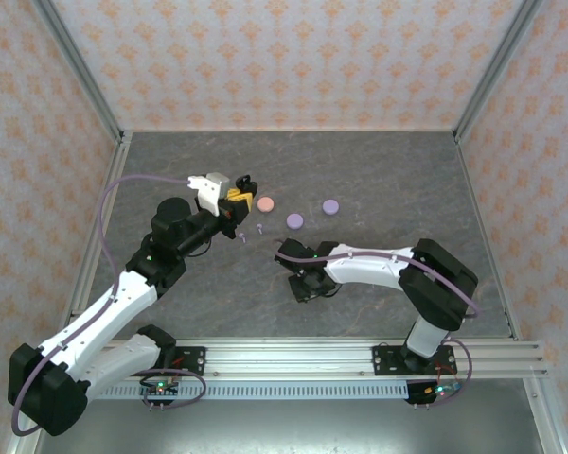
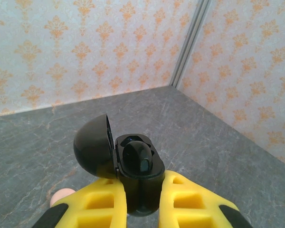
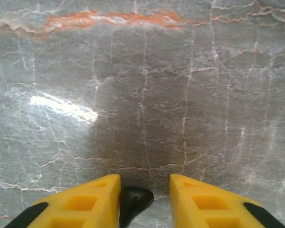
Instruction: Insert the wireless bluetooth earbuds into the charging case
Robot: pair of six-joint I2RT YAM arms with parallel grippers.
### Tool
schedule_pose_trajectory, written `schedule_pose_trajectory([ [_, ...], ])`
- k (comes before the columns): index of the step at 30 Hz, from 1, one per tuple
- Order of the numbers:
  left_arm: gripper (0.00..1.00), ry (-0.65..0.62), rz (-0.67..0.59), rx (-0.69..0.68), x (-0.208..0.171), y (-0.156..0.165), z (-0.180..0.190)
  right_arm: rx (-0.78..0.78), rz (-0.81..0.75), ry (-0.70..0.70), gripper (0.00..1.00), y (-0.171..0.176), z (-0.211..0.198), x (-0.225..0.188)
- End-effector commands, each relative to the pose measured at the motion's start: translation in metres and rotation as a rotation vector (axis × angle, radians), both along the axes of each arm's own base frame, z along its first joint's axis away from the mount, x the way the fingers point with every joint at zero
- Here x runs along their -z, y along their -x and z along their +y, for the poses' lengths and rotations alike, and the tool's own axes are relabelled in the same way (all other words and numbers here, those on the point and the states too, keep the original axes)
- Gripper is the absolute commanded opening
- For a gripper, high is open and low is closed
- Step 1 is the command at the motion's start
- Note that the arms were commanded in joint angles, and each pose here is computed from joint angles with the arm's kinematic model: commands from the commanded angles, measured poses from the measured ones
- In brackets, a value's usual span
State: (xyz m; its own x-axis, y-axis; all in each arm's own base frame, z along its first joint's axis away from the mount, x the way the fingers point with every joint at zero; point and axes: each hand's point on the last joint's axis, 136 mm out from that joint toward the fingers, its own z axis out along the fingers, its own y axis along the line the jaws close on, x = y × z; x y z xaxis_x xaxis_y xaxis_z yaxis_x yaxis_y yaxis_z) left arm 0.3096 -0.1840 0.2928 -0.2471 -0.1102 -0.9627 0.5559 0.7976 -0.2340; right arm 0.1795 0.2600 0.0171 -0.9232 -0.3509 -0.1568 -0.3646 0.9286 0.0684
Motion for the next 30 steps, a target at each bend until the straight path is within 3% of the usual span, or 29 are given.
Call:
schedule_pose_trajectory([
  [1,0.00,0.000,-0.028,-0.029,-0.007,0.000,0.007,0.011,0.047,-0.010,0.29,0.006,0.005,0.004],
  [10,0.00,-0.001,-0.026,-0.029,-0.006,-0.001,0.007,0.005,0.028,-0.012,0.22,0.006,0.001,-0.009],
  [16,0.00,0.009,-0.032,-0.007,-0.008,0.001,0.004,-0.001,-0.137,-0.061,0.22,-0.017,-0.001,-0.049],
  [22,0.00,0.051,-0.088,0.122,-0.024,0.014,-0.014,0.013,-0.393,-0.264,0.22,-0.052,-0.002,-0.137],
  [30,0.00,0.084,-0.165,0.297,-0.042,0.036,-0.038,-0.050,-0.758,-0.526,0.22,-0.076,-0.004,-0.292],
])
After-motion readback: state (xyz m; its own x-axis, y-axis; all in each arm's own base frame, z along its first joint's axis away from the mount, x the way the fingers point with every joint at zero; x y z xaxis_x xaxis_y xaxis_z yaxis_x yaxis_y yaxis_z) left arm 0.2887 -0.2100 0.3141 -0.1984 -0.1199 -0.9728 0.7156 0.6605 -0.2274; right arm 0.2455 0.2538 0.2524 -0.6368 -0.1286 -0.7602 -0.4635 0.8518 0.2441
